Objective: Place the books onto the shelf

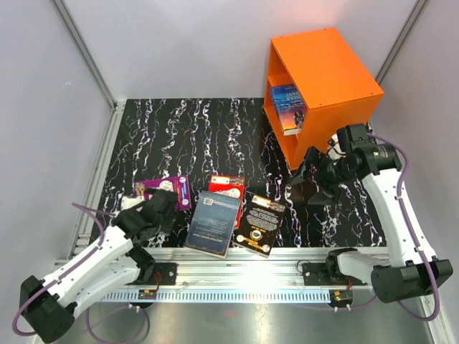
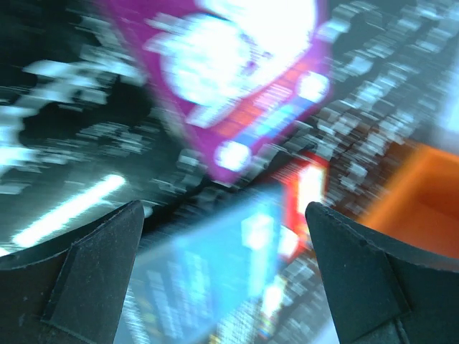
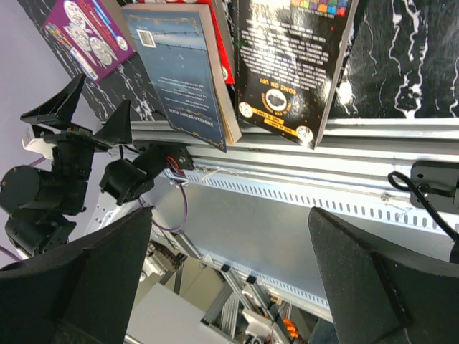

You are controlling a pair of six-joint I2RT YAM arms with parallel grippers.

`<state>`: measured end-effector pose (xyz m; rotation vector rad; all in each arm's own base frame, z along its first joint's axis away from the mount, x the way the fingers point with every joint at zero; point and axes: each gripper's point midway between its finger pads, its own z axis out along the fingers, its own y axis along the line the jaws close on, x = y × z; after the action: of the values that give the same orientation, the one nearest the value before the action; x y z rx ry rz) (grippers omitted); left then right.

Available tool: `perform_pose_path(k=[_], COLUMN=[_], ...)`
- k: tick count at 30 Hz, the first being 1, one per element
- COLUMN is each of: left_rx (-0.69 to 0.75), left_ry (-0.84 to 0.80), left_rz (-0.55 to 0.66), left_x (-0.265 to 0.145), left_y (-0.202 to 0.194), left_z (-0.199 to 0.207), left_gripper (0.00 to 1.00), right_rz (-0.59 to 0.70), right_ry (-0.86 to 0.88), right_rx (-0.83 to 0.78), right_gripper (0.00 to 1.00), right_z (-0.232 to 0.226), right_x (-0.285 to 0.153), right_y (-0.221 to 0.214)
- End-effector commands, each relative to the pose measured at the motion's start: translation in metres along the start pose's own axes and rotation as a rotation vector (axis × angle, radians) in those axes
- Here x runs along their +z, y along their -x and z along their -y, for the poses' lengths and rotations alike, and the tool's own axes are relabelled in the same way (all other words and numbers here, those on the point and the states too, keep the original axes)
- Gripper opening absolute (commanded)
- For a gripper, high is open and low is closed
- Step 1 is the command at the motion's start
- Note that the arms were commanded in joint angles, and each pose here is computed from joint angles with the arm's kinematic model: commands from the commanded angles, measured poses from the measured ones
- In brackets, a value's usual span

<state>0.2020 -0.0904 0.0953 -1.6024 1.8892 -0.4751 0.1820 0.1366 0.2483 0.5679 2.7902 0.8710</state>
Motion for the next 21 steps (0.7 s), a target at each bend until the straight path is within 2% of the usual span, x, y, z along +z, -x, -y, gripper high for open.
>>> perform_pose_path(k=[1,5,7,8,11,12,16,17,18,21], left_rx=[-0.132,-0.183,-0.179,-0.075,0.144,0.292,0.577,0.7,0.753,0.908], left_ry=[0.096,0.142,0.139,0.14,0.014,-0.051,-0.069,-0.084,-0.155,-0.267], left_rz=[0.109,0.187,0.169,0.152,0.049,0.013,-0.091,-0.104,-0.14,-0.301], left_x=[0.008,0.018,0.022,0.024,0.028,0.027,0.03,0.031,0.034,0.03], left_y=[0.018,0.025,0.019,0.015,-0.01,-0.02,-0.042,-0.044,-0.055,-0.082], left_z=[-0.018,-0.022,-0.016,-0.014,0.024,0.038,0.047,0.047,0.056,0.045], left_gripper=[0.99,0.99,0.99,0.99,0.99,0.99,0.99,0.99,0.99,0.99], right_rz=[-0.045,-0.062,-0.057,-0.059,-0.038,-0.036,-0.114,-0.102,-0.127,-0.184], right_ry=[0.032,0.011,0.009,0.004,-0.005,-0.014,0.012,0.05,0.071,0.062], right_rx=[0.003,0.004,-0.001,0.003,-0.003,-0.001,0.064,0.046,0.061,0.116], right_gripper=[0.98,0.97,0.97,0.97,0.97,0.98,0.98,0.98,0.98,0.97], right_z=[-0.002,0.002,0.0,0.0,0.001,0.003,0.018,0.015,0.016,0.03], right_x=[0.004,0.008,0.006,0.005,0.003,0.004,0.034,0.041,0.048,0.069], right_y=[-0.008,-0.008,-0.007,-0.007,-0.005,-0.004,-0.02,-0.02,-0.025,-0.035])
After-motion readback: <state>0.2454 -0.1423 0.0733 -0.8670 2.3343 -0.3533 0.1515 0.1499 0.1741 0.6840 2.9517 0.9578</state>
